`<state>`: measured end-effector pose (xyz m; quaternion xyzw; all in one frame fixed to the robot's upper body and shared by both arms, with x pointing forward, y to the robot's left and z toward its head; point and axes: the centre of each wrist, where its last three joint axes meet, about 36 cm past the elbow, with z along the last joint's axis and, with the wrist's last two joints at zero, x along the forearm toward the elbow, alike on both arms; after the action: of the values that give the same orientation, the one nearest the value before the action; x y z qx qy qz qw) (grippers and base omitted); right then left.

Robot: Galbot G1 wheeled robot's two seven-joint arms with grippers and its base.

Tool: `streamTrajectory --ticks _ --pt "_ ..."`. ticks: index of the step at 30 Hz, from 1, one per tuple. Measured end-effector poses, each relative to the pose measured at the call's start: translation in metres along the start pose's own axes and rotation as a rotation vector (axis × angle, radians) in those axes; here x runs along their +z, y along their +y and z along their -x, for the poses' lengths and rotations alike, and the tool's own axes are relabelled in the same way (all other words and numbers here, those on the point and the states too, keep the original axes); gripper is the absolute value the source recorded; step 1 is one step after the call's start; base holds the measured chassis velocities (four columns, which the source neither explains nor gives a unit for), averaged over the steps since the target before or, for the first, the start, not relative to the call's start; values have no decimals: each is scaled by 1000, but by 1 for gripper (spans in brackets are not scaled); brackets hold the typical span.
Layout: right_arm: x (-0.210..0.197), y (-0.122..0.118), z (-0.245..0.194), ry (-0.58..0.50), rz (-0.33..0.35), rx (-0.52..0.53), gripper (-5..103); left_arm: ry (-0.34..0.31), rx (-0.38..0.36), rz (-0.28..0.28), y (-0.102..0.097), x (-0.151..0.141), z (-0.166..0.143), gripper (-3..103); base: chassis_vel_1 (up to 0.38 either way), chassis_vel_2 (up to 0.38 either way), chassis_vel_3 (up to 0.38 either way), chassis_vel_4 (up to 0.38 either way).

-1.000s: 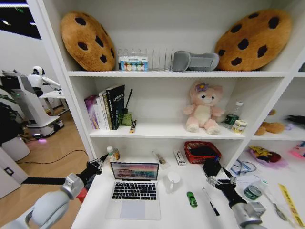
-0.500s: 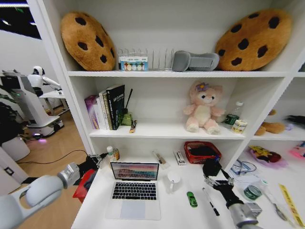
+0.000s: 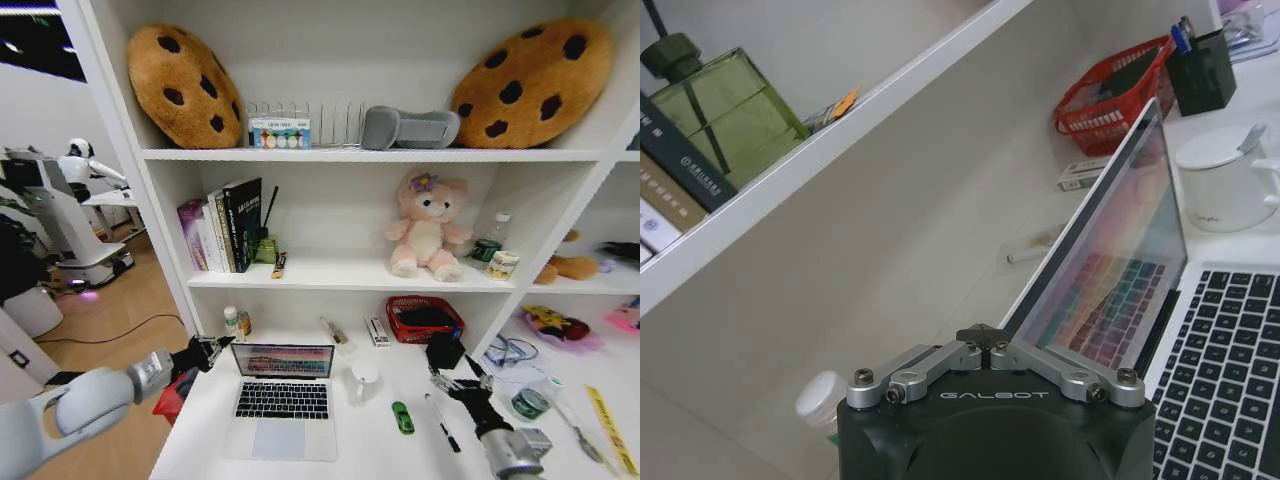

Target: Organize the objects on the table.

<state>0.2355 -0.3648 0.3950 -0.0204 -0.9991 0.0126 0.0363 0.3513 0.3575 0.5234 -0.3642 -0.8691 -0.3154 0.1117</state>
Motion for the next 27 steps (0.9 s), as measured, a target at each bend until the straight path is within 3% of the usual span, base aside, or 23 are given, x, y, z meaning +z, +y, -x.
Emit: streamTrajectory --ticks 5,11,13,14,15,16,18,20,22,27 --pt "-4 0 0 -6 -4 3 100 -66 21 23 -20 -7 0 0 0 0 0 0" --pt "-9 -5 -5 -7 -11 10 100 -98 55 19 -42 -7 -2 0 0 0 0 0" --pt "-10 -6 -5 -9 -12 11 100 -108 46 10 -39 -11 -2 0 0 0 0 0" --pt "-11 -7 -6 -10 -13 12 100 -116 35 8 -33 -15 -3 0 0 0 0 0" --pt "-12 -8 -6 -11 -13 15 100 -134 11 13 -15 -28 -3 0 0 0 0 0" --pt "-12 -8 -6 -11 -13 15 100 -134 11 13 -15 -28 -3 0 0 0 0 0" --pt "-12 -10 -8 -9 -12 19 100 -143 -29 14 27 -50 -3 0 0 0 0 0" --pt "-12 -10 -8 -9 -12 19 100 -139 -33 23 35 -53 -3 0 0 0 0 0" --pt "-11 -9 -8 -7 -11 19 100 -106 -28 90 67 -57 -2 0 0 0 0 0" --pt "-11 -9 -8 -7 -11 20 100 -47 34 162 80 -53 3 0 0 0 0 0"
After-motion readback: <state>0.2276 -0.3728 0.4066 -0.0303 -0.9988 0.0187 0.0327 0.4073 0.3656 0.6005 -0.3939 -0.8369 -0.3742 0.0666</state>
